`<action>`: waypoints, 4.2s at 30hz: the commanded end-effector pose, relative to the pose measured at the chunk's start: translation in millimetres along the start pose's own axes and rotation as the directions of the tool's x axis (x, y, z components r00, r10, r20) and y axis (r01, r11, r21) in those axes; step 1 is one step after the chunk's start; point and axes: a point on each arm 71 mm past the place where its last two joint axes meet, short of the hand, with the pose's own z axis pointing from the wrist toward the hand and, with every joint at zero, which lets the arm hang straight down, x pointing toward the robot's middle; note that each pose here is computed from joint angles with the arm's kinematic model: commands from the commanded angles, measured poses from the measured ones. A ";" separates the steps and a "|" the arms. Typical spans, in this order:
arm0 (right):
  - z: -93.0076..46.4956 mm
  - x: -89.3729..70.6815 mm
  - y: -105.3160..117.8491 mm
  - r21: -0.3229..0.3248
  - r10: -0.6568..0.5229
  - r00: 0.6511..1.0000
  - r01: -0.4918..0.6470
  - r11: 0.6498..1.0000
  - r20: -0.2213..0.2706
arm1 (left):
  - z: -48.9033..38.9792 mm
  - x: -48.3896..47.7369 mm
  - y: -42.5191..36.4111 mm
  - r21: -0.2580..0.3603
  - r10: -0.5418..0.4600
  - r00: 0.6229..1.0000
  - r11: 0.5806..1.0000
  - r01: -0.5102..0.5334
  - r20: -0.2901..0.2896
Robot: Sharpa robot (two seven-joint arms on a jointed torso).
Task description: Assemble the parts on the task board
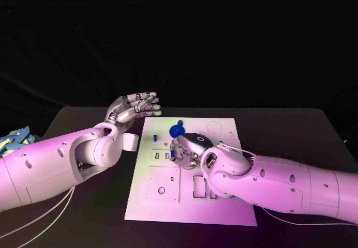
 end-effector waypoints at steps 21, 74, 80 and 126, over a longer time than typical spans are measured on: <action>-9.6 -11.3 -2.7 -0.083 0.104 0.991 -0.097 0.992 0.085 | -0.2 -0.1 0.6 -0.022 0.007 1.000 1.000 -0.007 -0.011; -42.1 -117.2 -110.5 0.051 0.464 0.830 -0.502 0.864 0.309 | -0.7 30.4 27.8 -0.354 0.614 0.489 0.338 -0.872 -0.619; -40.8 -116.6 -114.1 0.064 0.459 0.832 -0.500 0.864 0.310 | 7.2 33.4 34.1 -0.362 0.604 0.470 0.301 -0.882 -0.644; -41.1 -115.2 -119.4 0.086 0.454 0.835 -0.500 0.862 0.311 | 30.9 60.3 53.4 -0.321 0.545 0.391 0.222 -0.921 -0.742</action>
